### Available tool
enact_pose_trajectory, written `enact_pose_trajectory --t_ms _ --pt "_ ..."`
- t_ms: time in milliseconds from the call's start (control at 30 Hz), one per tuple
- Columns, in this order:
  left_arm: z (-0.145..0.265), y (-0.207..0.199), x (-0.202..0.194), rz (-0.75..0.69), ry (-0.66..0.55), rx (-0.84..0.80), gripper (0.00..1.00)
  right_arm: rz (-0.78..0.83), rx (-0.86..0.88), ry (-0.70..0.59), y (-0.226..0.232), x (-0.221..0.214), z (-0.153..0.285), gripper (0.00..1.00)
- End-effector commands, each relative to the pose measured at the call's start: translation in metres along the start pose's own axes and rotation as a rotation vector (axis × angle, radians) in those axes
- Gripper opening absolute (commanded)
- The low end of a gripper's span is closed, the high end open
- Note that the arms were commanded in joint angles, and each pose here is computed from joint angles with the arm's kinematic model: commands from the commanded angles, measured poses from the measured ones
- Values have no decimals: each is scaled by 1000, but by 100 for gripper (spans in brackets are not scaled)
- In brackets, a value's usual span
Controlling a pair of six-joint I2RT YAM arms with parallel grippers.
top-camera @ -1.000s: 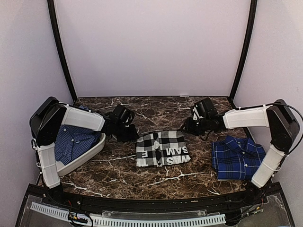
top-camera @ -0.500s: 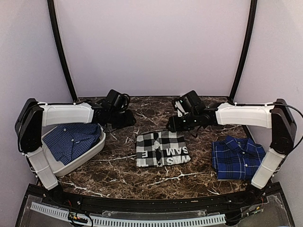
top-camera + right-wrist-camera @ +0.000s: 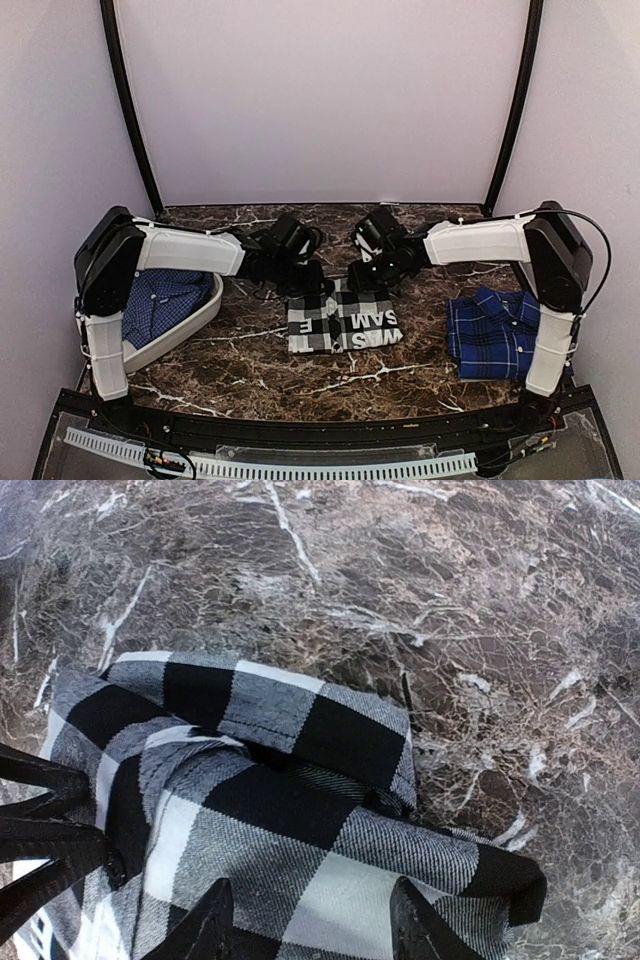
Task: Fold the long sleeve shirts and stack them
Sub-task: Smooth out the square-folded shirt at the center of the board.
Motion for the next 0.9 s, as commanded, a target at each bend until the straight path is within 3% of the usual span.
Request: enact_pose_trajectory --t_ms 0,267,500,700,867 --pt "-22 -8 7 -22 14 -18 32 -32 -18 11 -19 5 -17 50" --pt "-48 12 13 -9 24 62 30 -151 102 68 -44 -2 -37 51" --pt "-46 19 30 -9 5 65 30 -155 81 30 -51 15 -12 52" --pt "-44 17 42 -18 -1 47 30 -67 13 -17 -24 20 30 53" --pt "-48 21 38 -13 18 45 30 2 -8 3 16 -5 43 54"
Point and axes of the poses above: each gripper's point midway between its finger pads, its own z axis back along the fingers, its own y axis along the line the jaws close on, x = y × z, the point moved 2 cm from there along z, back along the fingers, and after that the axes turned 2 degrees about z, right-handed, at the moved point
